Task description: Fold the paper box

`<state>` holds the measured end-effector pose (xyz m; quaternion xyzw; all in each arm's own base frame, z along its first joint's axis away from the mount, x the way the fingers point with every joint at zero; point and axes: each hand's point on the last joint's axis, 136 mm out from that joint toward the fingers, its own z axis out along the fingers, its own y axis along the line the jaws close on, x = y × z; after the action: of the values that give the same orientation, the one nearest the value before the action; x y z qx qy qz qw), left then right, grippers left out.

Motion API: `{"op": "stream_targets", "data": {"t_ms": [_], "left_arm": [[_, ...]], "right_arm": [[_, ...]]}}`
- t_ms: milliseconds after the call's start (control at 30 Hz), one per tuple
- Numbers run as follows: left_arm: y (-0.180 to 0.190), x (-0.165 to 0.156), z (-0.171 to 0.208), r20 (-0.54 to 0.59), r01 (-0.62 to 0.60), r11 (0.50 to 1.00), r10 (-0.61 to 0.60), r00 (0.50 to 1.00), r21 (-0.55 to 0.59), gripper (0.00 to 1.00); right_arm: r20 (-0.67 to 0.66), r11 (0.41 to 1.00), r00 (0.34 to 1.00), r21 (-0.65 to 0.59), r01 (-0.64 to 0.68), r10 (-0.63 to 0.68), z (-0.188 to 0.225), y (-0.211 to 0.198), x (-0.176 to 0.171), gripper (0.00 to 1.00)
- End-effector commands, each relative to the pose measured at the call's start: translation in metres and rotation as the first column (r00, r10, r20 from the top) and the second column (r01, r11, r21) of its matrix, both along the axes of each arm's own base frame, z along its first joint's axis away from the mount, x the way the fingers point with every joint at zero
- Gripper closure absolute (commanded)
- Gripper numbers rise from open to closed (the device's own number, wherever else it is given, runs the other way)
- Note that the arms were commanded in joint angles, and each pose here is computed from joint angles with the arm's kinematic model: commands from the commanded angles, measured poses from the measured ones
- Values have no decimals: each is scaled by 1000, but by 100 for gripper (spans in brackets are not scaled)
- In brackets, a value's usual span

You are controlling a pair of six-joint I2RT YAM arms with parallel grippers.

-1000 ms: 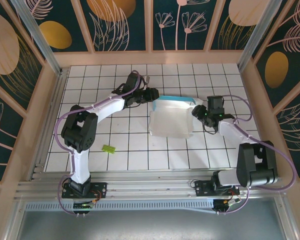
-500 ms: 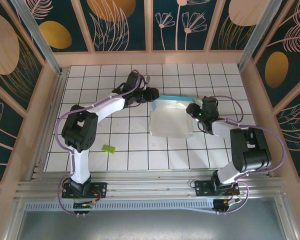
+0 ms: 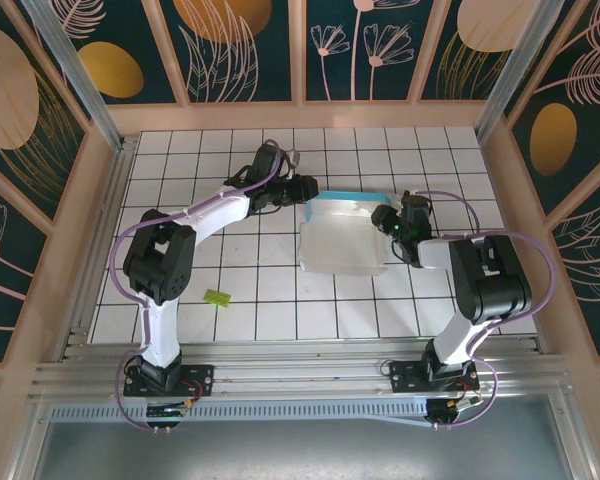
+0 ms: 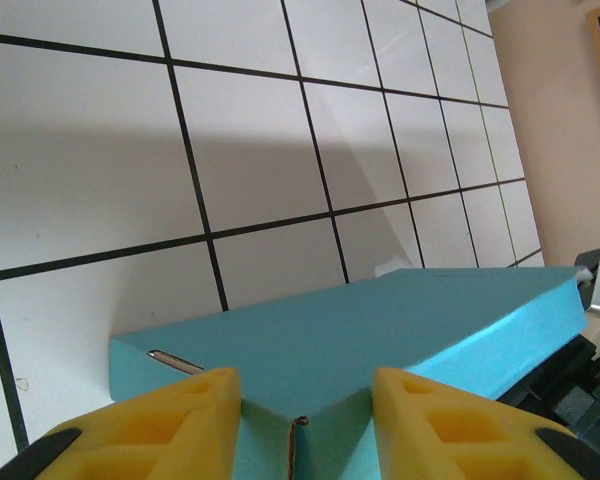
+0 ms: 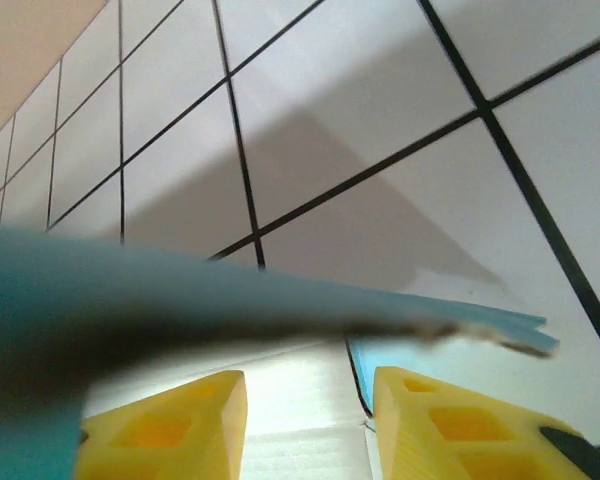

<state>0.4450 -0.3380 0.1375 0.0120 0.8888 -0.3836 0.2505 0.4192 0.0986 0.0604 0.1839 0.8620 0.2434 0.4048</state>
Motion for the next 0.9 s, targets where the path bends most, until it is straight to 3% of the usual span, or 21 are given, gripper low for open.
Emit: {"op": "stream_targets", "data": {"t_ms": [0,300,467,633,867], "left_arm": [[1,-7,-14,-39,17,999,-16,999,39,62],[1,-5,-18,-44,12,999,-10,999,45,62],[4,-5,-26,-63,-1,997,6,998,77,62],[3,0,-26,-60,-12,998,16,998,69,62],[-3,6,-16,-42,5,998,-3,999,62,61]], "right_arm": [[53,999,998,11,-40,39,8,12,5,70],[64,989,990,62,-133,129,18,29,-8,61],[160,990,979,-81,-118,130,54,7,-30,50],[248,937,938,-311,-158,241,81,-16,-50,22],[226,866,935,-481,-136,272,75,-46,-44,16]]}}
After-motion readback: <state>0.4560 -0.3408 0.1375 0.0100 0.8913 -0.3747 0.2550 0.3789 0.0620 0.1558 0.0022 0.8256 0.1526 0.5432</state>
